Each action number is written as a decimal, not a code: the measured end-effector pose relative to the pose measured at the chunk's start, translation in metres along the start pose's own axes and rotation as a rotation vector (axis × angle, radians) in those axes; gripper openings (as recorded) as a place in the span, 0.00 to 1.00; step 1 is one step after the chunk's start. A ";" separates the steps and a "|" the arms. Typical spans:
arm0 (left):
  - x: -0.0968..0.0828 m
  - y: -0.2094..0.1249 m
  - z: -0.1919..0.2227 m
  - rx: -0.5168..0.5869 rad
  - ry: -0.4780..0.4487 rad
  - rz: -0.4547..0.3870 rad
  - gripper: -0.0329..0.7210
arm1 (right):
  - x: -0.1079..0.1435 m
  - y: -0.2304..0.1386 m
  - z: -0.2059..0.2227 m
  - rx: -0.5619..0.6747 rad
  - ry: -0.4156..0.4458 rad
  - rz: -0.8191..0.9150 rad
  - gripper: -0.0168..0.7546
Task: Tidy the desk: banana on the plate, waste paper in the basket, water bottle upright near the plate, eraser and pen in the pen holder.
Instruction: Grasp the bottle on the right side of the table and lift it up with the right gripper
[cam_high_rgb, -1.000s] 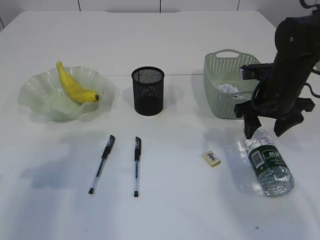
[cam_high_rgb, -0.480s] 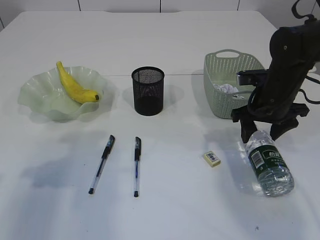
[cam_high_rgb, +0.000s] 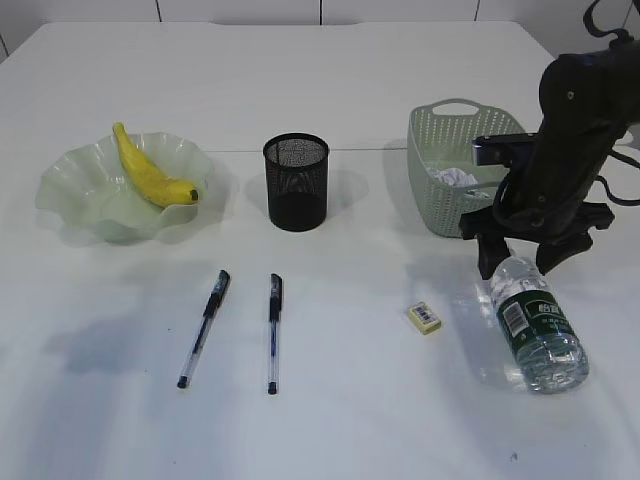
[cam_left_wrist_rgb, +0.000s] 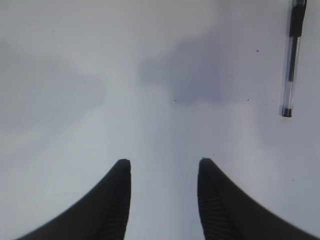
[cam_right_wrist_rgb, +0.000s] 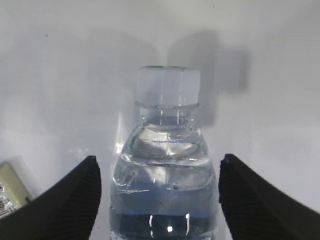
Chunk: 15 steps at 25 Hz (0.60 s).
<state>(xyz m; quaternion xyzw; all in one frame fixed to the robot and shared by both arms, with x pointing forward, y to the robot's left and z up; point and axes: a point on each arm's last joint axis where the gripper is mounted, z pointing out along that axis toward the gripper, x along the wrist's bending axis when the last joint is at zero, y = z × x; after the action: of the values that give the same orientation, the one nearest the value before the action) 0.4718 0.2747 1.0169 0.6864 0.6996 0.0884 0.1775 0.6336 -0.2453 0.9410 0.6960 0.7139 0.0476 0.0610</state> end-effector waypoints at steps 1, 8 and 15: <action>0.000 0.000 0.000 0.000 0.000 0.000 0.45 | 0.000 0.000 0.000 0.000 0.000 0.000 0.74; 0.000 0.000 0.000 0.000 0.000 0.000 0.45 | 0.000 0.000 0.009 0.014 -0.001 -0.001 0.74; 0.000 0.000 0.000 0.000 0.000 0.000 0.45 | 0.000 -0.001 0.016 0.034 -0.005 -0.003 0.74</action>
<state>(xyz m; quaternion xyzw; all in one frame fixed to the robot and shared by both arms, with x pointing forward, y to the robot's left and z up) 0.4718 0.2747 1.0169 0.6864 0.6996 0.0884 0.1775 0.6355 -0.2452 0.9250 0.6960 0.7154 0.0335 0.0510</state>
